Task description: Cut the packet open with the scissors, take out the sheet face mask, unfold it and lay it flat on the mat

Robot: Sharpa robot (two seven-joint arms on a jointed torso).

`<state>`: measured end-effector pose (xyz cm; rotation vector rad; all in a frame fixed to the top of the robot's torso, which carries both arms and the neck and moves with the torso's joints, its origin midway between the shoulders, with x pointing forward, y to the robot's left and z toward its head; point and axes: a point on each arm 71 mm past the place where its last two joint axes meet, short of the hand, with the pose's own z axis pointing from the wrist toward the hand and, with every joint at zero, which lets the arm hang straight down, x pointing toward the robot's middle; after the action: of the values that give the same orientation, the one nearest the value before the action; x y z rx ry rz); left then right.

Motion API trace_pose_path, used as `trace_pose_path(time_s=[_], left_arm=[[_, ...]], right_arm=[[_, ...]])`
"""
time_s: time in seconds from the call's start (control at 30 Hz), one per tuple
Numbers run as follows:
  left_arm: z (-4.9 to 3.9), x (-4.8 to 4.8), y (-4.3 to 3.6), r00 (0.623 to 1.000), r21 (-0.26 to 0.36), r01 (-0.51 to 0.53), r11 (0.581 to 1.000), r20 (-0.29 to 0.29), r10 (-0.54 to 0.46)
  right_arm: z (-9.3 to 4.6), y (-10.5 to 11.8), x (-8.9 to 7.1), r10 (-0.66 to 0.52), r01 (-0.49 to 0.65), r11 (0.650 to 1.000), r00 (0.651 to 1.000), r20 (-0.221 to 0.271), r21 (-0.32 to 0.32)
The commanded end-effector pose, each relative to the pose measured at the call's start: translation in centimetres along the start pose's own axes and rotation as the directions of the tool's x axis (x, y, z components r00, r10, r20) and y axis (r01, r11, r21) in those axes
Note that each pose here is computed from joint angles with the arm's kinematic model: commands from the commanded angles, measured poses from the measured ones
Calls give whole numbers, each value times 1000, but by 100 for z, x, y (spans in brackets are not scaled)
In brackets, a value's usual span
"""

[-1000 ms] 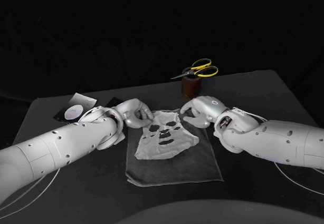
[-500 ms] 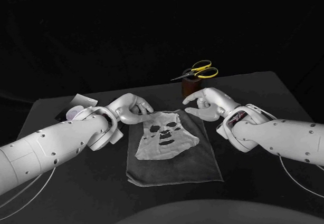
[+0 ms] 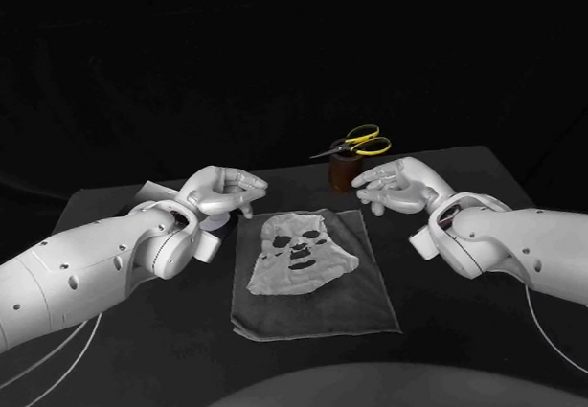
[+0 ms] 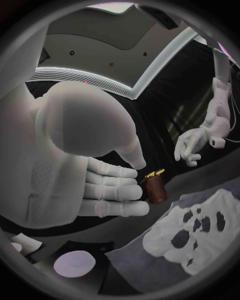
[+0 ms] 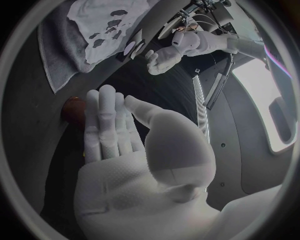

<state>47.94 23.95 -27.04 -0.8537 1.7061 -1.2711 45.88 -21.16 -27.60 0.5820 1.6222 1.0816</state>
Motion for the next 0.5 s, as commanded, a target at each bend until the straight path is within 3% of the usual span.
trace_pose_path(time_s=[0.03,0.17,0.33,0.5], left_arm=[[-19,24,-48,951,70,304,950,28,-307],[-36,15,-40,913,89,396,914,68,-402],[-7,-42,-13,888,111,432,895,122,-444],[51,-85,10,875,135,430,893,183,-449]], right_arm=[[11,-61,-26,234,-232,972,972,-34,45],[31,-146,-107,398,-396,914,917,-3,84],[65,-223,-226,523,-528,844,849,70,91],[95,-234,-257,555,-560,825,828,78,75]])
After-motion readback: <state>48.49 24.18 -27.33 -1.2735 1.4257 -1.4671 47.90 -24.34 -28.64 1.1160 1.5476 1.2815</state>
